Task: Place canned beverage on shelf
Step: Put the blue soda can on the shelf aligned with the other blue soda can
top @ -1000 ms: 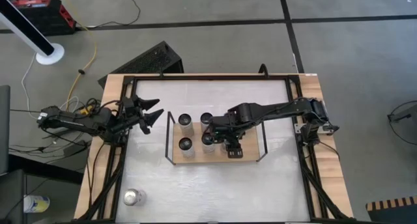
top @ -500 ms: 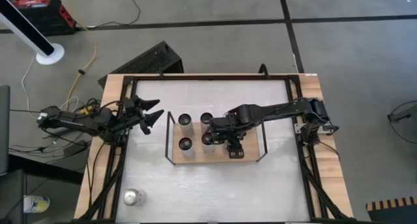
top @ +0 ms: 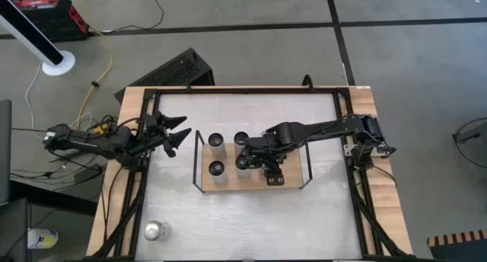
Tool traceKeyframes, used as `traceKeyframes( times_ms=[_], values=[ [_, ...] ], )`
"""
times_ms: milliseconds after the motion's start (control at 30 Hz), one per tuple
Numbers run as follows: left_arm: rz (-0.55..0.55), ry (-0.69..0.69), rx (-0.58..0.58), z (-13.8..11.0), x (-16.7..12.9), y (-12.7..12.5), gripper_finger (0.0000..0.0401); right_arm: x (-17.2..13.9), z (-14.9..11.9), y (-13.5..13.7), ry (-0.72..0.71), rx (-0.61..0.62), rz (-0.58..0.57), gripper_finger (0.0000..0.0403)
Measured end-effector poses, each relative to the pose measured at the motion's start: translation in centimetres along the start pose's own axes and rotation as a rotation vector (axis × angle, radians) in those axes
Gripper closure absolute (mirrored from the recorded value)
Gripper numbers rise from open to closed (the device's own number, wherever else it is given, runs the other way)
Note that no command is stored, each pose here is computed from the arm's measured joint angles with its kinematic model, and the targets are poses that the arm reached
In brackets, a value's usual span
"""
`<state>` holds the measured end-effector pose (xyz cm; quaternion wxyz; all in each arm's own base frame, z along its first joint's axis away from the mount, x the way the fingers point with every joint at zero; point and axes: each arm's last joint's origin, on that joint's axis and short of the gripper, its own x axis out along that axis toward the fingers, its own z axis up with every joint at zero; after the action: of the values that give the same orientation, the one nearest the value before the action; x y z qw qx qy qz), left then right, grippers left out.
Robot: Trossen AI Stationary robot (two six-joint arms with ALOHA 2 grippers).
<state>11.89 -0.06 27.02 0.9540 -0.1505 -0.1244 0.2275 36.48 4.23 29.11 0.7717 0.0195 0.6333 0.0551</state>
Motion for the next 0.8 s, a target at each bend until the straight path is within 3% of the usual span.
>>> traceKeyframes(
  times_ms=[400, 800],
  values=[
    [0.001, 0.000, 0.000, 0.0, 0.0, 0.0, 0.0111, 0.1, -0.1, 0.0, 0.023, 0.002, -0.004, 0.0091],
    [0.000, -0.006, -0.004, 0.1, 0.0, 0.0, 0.0111, -3.4, 0.3, 0.3, -0.018, -0.001, -0.008, 0.0091]
  ],
)
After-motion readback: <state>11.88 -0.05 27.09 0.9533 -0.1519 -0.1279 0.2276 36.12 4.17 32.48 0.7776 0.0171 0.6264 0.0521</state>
